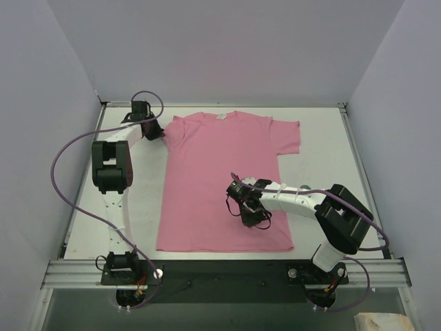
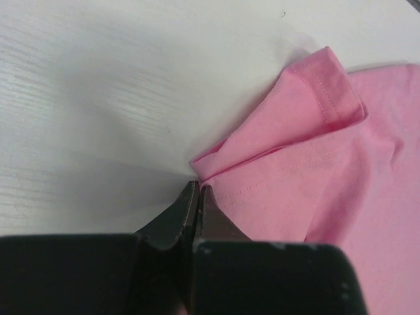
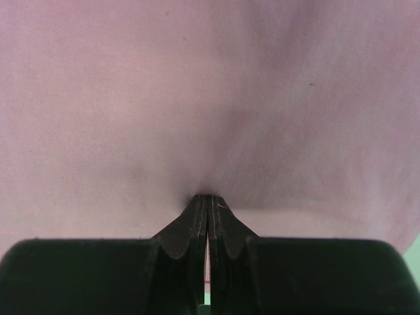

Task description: Pin the brooch onto the clothing

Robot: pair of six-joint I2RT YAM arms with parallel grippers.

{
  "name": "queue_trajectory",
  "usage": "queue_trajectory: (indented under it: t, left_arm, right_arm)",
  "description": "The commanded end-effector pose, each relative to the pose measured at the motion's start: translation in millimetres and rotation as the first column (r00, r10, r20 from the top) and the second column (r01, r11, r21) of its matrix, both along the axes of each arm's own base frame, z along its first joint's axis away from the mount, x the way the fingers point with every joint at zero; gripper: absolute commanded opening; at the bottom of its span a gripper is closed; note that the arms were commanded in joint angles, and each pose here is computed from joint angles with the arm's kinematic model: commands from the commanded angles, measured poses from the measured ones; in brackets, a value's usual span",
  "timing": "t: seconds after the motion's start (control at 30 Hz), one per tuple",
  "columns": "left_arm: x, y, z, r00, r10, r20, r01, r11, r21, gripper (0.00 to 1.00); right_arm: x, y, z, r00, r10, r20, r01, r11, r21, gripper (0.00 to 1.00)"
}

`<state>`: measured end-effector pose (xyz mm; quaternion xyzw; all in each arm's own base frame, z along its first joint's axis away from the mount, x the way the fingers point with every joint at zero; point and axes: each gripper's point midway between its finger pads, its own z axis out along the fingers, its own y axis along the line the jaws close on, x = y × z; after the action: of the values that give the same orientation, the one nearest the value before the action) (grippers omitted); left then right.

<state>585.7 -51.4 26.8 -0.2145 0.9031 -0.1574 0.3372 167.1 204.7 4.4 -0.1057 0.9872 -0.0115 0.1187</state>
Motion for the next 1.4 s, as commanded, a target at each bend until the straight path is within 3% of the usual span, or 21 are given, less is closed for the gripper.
queue_trajectory:
  t: [0.0,0.23,0.63,1.37]
  left_arm:
    - [3,7,47,0.995,0.022,0.094,-0.023,1.0,0.01,0.0]
    - [-11,18,64,0.992,0.061,0.114,-0.068,0.996,0.051,0.0]
    - [-37,75,74,0.971,0.213,0.109,-0.228,0.962,0.152,0.0]
    - [-112,109,35,0.904,0.427,-0.027,-0.415,0.891,0.183,0.0]
  right_arm:
    - [-40,-47,-21,0.989,-0.013,-0.147,-0.016,0.98,-0.197,0.0]
    - [-40,-45,-21,0.989,-0.014,-0.147,-0.014,0.981,-0.191,0.0]
    - [-39,-41,-20,0.99,-0.013,-0.141,-0.013,0.984,-0.179,0.0]
    - [-33,-33,-15,0.993,-0.009,-0.118,-0.009,0.988,-0.155,0.0]
